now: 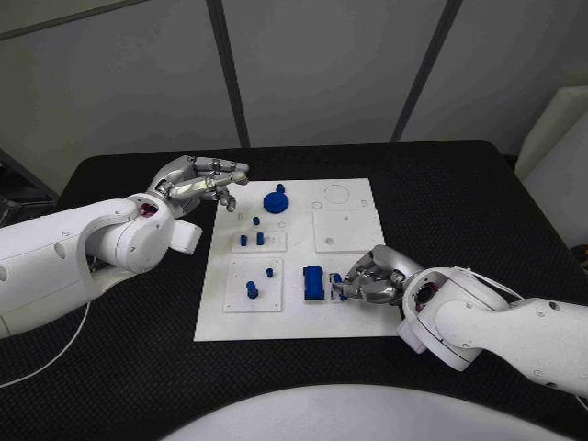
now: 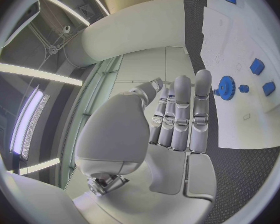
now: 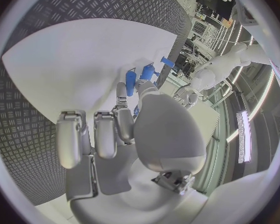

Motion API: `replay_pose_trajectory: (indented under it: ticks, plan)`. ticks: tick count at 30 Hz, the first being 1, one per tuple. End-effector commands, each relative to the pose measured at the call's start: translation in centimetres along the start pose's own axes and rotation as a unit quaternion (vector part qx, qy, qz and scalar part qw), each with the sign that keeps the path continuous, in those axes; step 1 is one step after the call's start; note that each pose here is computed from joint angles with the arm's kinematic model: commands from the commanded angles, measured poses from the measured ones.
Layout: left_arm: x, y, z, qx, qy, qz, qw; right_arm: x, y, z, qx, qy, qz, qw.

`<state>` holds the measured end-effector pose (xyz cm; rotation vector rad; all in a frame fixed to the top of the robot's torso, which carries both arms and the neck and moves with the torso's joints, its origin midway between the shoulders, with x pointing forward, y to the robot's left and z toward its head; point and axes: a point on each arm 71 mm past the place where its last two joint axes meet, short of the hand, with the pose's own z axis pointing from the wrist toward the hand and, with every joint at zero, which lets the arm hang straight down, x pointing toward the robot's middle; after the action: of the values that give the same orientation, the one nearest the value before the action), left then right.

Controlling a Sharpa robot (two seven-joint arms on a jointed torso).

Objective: Assemble the parts on the task board

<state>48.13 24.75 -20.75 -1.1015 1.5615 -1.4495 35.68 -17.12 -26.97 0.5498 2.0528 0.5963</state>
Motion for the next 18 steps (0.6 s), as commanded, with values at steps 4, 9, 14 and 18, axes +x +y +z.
replay_pose_trajectory:
  ticks: [4,9,14,18]
  plan:
    - [0.17,-0.16,0.04,0.003,0.005,-0.003,1.000,0.39,0.27,0.21,0.000,0.017,-0.005,1.000]
    - [0.18,-0.15,0.05,0.003,0.006,-0.003,1.000,0.48,0.35,0.31,-0.001,0.019,-0.006,1.000]
    - [0.14,-0.14,0.05,0.002,0.005,-0.003,1.000,0.51,0.40,0.37,-0.001,0.018,-0.007,1.000]
    - [0.10,-0.13,0.05,0.002,0.005,-0.003,1.000,0.50,0.48,0.39,-0.005,0.015,-0.007,1.000]
